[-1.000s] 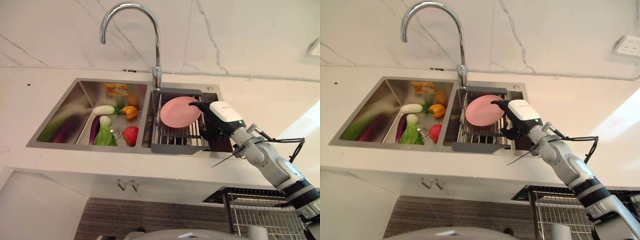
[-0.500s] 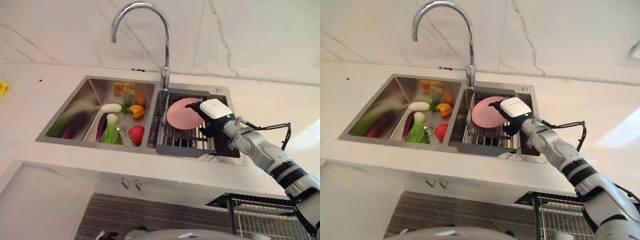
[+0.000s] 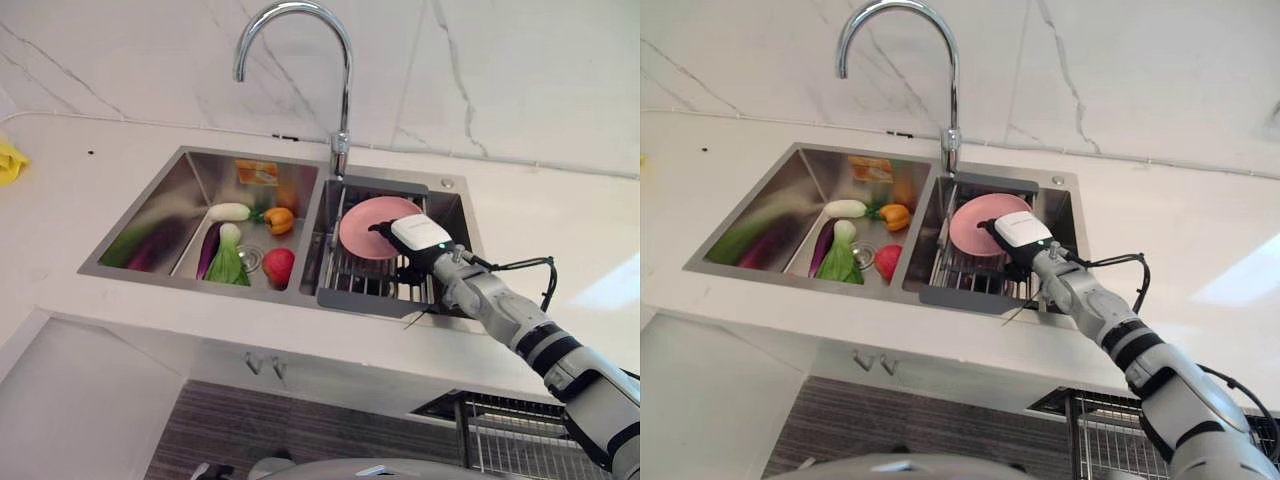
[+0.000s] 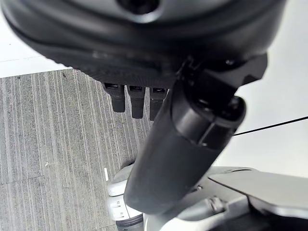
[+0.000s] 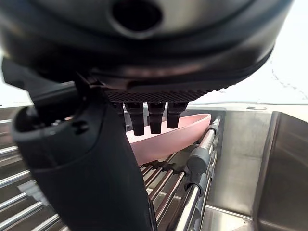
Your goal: Place the dishes in the dishwasher.
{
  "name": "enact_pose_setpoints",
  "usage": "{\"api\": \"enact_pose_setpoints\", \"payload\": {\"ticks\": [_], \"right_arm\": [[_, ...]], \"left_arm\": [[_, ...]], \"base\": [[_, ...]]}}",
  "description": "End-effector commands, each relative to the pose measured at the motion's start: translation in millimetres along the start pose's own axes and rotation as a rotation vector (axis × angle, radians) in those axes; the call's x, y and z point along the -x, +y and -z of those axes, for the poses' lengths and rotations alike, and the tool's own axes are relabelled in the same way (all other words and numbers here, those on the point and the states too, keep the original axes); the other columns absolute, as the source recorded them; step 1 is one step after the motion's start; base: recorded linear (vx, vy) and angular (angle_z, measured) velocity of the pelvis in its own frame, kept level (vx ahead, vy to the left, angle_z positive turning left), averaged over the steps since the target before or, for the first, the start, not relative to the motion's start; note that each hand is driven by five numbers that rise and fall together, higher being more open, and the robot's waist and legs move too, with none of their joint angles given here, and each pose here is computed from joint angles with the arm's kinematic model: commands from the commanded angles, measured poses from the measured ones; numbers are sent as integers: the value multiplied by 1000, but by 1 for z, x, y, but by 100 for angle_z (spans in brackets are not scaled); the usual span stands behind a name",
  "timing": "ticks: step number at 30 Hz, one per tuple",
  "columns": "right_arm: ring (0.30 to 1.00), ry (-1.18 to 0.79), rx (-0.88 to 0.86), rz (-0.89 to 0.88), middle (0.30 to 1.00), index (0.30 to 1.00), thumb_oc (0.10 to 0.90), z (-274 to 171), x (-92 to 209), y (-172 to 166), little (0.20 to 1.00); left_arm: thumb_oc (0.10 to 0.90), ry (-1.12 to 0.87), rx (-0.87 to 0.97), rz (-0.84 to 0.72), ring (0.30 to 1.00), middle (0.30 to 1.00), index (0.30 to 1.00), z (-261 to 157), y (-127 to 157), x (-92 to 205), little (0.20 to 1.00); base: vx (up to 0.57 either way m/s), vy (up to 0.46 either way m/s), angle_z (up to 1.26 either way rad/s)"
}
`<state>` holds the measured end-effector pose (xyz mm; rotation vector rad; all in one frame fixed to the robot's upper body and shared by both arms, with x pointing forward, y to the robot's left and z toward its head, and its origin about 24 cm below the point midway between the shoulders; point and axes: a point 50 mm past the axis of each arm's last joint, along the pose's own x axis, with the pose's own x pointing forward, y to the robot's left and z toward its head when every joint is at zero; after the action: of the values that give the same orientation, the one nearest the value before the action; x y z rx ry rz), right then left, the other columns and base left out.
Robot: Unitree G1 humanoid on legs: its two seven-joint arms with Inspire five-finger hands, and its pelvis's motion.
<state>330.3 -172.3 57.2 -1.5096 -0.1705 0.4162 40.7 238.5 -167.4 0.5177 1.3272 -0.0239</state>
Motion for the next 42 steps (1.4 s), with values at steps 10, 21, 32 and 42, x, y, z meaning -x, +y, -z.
{"api": "enact_pose_setpoints", "payload": {"ticks": [10,21,32,42], "right_arm": [[300,-35,53,380,300,300,400,-12,-18,-65,300],[300,-99,-54,594,300,300,400,-24,-1,-91,300],[300,-132,47,862,300,300,400,-19,36,-138,300],[300,-144,137,1081,300,300,400,-11,85,-178,300]], "left_arm": [[800,-83,-120,-49,900,900,900,-27,10,-4,900],[800,-86,-138,-68,900,900,900,-26,10,-4,900],[800,-36,-167,-107,900,900,900,-15,10,-3,900],[800,-54,-346,-122,900,900,900,-14,14,-3,900]], "base": [[4,3,2],[3,0,4],[3,1,-3],[1,9,-16]]}}
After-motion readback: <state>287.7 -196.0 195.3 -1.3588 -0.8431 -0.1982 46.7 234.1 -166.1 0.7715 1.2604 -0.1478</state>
